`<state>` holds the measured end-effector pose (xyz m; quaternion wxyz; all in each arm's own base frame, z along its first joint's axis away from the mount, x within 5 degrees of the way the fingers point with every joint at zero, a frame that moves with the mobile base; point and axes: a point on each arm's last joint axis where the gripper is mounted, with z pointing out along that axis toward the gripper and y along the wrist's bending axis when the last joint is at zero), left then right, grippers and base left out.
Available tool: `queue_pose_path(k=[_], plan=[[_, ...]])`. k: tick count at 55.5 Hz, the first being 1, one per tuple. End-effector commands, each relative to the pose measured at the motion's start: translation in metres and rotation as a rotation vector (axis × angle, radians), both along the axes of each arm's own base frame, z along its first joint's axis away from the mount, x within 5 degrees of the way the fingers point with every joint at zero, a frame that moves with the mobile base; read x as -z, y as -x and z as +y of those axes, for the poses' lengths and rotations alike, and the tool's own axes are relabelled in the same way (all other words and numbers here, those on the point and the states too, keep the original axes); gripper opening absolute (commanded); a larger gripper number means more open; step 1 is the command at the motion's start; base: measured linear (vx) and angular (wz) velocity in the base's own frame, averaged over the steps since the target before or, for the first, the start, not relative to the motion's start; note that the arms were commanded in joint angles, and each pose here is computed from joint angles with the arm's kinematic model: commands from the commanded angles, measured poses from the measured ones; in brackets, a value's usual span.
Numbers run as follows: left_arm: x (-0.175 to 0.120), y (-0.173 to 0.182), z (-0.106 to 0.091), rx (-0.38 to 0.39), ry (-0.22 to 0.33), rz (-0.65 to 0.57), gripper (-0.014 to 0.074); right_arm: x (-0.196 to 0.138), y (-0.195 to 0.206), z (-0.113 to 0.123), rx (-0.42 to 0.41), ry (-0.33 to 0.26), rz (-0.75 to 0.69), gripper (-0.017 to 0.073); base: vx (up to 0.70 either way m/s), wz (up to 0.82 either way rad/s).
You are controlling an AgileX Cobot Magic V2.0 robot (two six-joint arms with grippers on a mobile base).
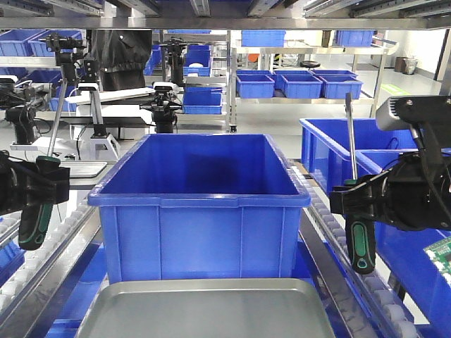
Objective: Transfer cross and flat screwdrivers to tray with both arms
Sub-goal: 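Lower both screwdrivers onto the metal tray and open both grippers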
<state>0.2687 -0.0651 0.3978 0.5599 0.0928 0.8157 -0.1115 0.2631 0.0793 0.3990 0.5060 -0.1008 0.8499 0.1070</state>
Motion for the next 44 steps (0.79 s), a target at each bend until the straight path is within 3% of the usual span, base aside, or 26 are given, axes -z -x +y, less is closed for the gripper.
queue_pose_path(k=[1, 17, 24, 29, 33, 37, 44], plan=[[-0.027, 0.006, 0.002, -0.020, 0.051, -0.147, 0.0000, -0.025, 0.006, -0.003, 0.006, -0.031, -0.142, -0.0008, 0.00, 0.00], [-0.027, 0.006, 0.002, -0.020, 0.051, -0.147, 0.0000, -0.025, 0.006, -0.003, 0.006, -0.033, -0.142, -0.0008, 0.00, 0.00], [-0.027, 0.006, 0.002, -0.020, 0.054, -0.147, 0.0000, -0.026, 0.005, -0.002, 0.006, -0.066, -0.151, -0.0008, 0.00, 0.00], [-0.027, 0.004, -0.001, -0.021, 0.126, -0.136, 0.0000, -0.025, 0.005, 0.002, -0.001, -0.124, -0.128, -0.0008, 0.00, 0.00], [-0.021, 0.002, -0.012, 0.012, 0.216, -0.070, 0.0000, -0.021, 0.002, 0.008, -0.030, -0.151, -0.099, -0.0008, 0.00, 0.00], [-0.010, -0.001, -0.028, 0.065, 0.256, 0.019, 0.0000, -0.011, -0.004, 0.023, -0.092, -0.133, -0.064, -0.0008, 0.00, 0.00], [0.018, -0.007, -0.057, 0.164, 0.231, 0.191, 0.0000, 0.014, -0.013, 0.061, -0.199, -0.101, 0.013, -0.0007, 0.00, 0.00]])
